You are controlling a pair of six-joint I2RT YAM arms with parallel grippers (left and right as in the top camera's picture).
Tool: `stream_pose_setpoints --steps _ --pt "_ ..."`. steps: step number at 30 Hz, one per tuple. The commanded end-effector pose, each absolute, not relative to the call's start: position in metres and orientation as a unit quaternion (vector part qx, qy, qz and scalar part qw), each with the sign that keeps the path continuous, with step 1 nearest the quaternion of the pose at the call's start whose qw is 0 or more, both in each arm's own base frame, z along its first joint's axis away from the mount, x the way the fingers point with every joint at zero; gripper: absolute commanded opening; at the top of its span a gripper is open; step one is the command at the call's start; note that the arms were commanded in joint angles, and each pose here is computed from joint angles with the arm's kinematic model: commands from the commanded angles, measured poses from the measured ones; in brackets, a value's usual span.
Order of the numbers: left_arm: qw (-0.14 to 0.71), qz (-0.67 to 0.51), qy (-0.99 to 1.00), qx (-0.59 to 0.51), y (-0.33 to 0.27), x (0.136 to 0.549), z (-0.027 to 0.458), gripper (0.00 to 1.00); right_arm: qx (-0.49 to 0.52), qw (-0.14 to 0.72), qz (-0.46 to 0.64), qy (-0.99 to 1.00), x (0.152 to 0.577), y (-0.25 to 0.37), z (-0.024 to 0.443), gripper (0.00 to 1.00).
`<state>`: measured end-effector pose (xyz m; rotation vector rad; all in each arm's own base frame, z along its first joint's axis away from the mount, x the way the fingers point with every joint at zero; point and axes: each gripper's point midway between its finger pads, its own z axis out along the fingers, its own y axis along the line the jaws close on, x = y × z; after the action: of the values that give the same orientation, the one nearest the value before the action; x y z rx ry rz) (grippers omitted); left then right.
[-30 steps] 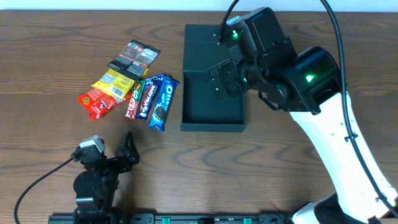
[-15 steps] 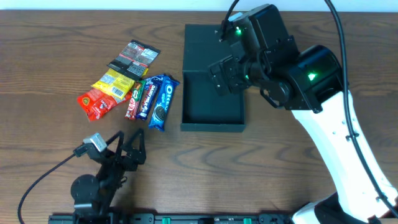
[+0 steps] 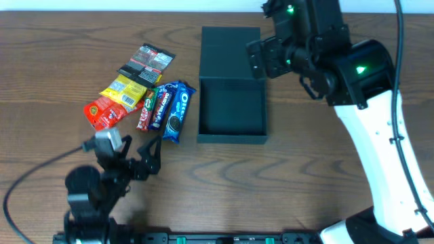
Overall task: Pack container
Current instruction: 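Grasp the blue Oreo pack with the left gripper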
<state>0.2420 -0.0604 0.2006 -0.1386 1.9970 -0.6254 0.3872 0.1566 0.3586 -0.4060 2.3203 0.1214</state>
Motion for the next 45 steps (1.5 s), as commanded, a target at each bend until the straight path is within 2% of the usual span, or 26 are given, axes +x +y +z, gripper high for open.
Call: stream_pose_setpoints --steps 1,9,13,18,26,37,42,45 --pt "0.488 -0.198 0.85 0.009 -0.055 0.263 0.213 0.96 -0.144 0.377 0.026 0.915 0.398 0.134 0.352 0.99" --pt "0.406 -0.081 0.908 0.069 -0.054 0.334 0.202 0.96 -0.113 0.405 -0.005 0.907 0.445 0.092 0.348 0.99" --pt "0.36 -0.036 0.928 0.089 -0.071 0.37 0.178 0.96 -0.113 0.425 -0.004 0.898 0.481 0.076 0.34 0.99" --pt "0.298 -0.041 0.947 0.109 -0.098 0.392 0.136 0.96 -0.093 0.426 0.006 0.9 0.518 0.051 0.314 0.99" --pt "0.246 -0.043 0.959 0.137 -0.122 0.395 0.094 0.95 -0.08 0.415 0.065 0.904 0.533 0.024 0.292 0.99" --pt "0.185 -0.039 0.97 0.155 -0.123 0.38 0.059 0.96 -0.016 0.376 0.097 0.922 0.521 0.028 0.28 0.99" --pt "0.13 -0.031 0.978 0.159 -0.119 0.365 0.03 0.96 -0.012 0.36 0.098 0.928 0.515 0.028 0.274 0.99" --pt "0.125 -0.031 0.978 0.166 -0.122 0.364 0.025 0.96 -0.012 0.36 0.098 0.928 0.515 0.028 0.274 0.99"
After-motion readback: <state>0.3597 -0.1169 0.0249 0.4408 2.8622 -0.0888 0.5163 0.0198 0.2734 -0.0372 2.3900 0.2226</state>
